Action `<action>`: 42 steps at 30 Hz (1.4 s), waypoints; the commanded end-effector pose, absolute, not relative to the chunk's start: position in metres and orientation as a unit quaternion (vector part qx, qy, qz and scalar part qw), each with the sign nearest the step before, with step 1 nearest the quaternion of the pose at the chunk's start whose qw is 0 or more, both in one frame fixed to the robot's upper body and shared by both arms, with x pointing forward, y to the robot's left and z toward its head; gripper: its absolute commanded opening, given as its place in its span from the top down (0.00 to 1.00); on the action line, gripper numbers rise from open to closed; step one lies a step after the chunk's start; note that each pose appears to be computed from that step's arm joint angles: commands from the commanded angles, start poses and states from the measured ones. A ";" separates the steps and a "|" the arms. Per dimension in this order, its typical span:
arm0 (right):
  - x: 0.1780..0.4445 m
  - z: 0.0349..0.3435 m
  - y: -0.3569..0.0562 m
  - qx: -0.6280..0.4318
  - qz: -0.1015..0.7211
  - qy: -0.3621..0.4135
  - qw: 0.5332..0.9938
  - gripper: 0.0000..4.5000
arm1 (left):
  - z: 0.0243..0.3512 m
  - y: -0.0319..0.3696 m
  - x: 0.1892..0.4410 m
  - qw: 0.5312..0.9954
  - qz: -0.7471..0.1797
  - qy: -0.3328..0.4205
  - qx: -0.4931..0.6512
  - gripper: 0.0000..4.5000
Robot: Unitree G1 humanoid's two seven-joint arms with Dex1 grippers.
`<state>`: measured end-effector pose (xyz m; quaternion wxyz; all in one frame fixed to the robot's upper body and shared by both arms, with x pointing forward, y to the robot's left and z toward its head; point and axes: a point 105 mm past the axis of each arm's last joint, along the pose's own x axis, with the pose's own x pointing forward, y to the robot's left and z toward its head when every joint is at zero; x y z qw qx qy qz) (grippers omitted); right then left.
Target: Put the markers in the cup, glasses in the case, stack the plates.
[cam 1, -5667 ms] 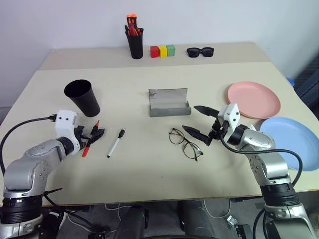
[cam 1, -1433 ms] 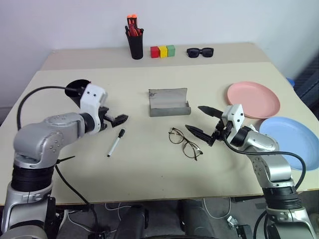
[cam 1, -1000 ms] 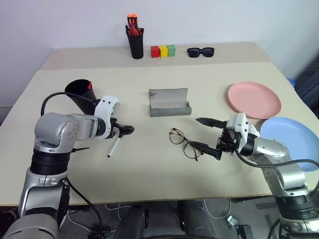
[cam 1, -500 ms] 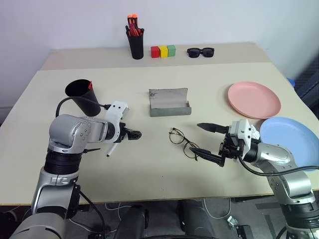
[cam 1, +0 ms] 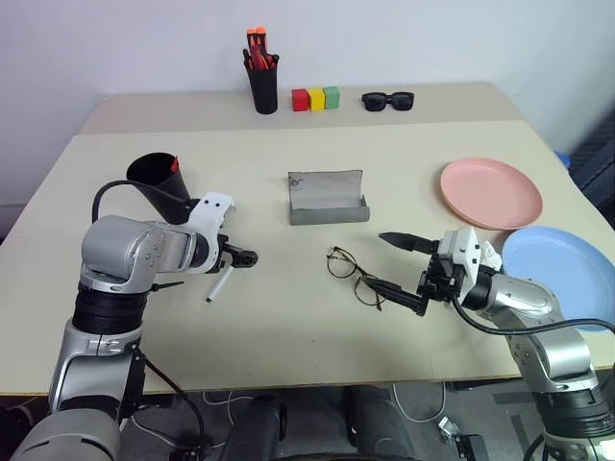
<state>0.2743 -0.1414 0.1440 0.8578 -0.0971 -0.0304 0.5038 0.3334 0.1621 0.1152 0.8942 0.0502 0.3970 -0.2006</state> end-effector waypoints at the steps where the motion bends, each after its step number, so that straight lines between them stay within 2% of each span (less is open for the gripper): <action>1: 0.275 0.152 -0.141 -0.102 0.500 -0.050 0.859 0.00 | 0.109 0.162 0.333 0.895 -0.199 0.396 0.053 0.41; 4: 0.276 0.152 -0.143 -0.104 0.496 -0.048 0.861 0.00 | 0.110 0.162 0.332 0.895 -0.203 0.395 0.053 0.78; 6: 0.276 0.153 -0.143 -0.104 0.494 -0.048 0.862 0.00 | 0.113 0.163 0.334 0.898 -0.200 0.389 0.053 0.98; 10: 0.277 0.151 -0.142 -0.102 0.493 -0.048 0.863 0.00 | 0.124 0.161 0.341 0.910 -0.207 0.353 0.070 0.99; 13: 0.278 0.150 -0.140 -0.100 0.493 -0.048 0.863 0.00 | 0.146 0.156 0.351 0.930 -0.225 0.275 0.090 0.99; 15: 0.278 0.150 -0.140 -0.098 0.493 -0.048 0.863 0.00 | 0.170 0.151 0.361 0.948 -0.236 0.198 0.083 0.99; 19: 0.280 0.150 -0.138 -0.096 0.494 -0.050 0.863 0.00 | 0.255 0.154 0.379 0.971 -0.223 -0.057 0.066 0.99; 22: 0.283 0.152 -0.137 -0.095 0.494 -0.052 0.863 0.00 | 0.294 0.171 0.385 0.968 -0.185 -0.159 0.053 0.99; 26: 0.293 0.157 -0.139 -0.092 0.474 -0.064 0.873 0.00 | 0.344 0.193 0.373 0.939 -0.154 -0.293 0.090 0.99; 29: 0.297 0.158 -0.140 -0.087 0.467 -0.067 0.878 0.00 | 0.354 0.220 0.368 0.924 -0.106 -0.329 0.163 0.99; 32: 0.296 0.158 -0.138 -0.087 0.467 -0.067 0.877 0.00 | 0.352 0.251 0.367 0.926 -0.064 -0.340 0.150 0.99; 36: 0.297 0.159 -0.138 -0.085 0.467 -0.068 0.877 0.00 | 0.335 0.279 0.362 0.932 -0.050 -0.347 0.095 0.99; 42: 0.297 0.158 -0.137 -0.088 0.472 -0.065 0.875 0.00 | 0.297 0.286 0.371 0.935 -0.033 -0.345 0.068 0.99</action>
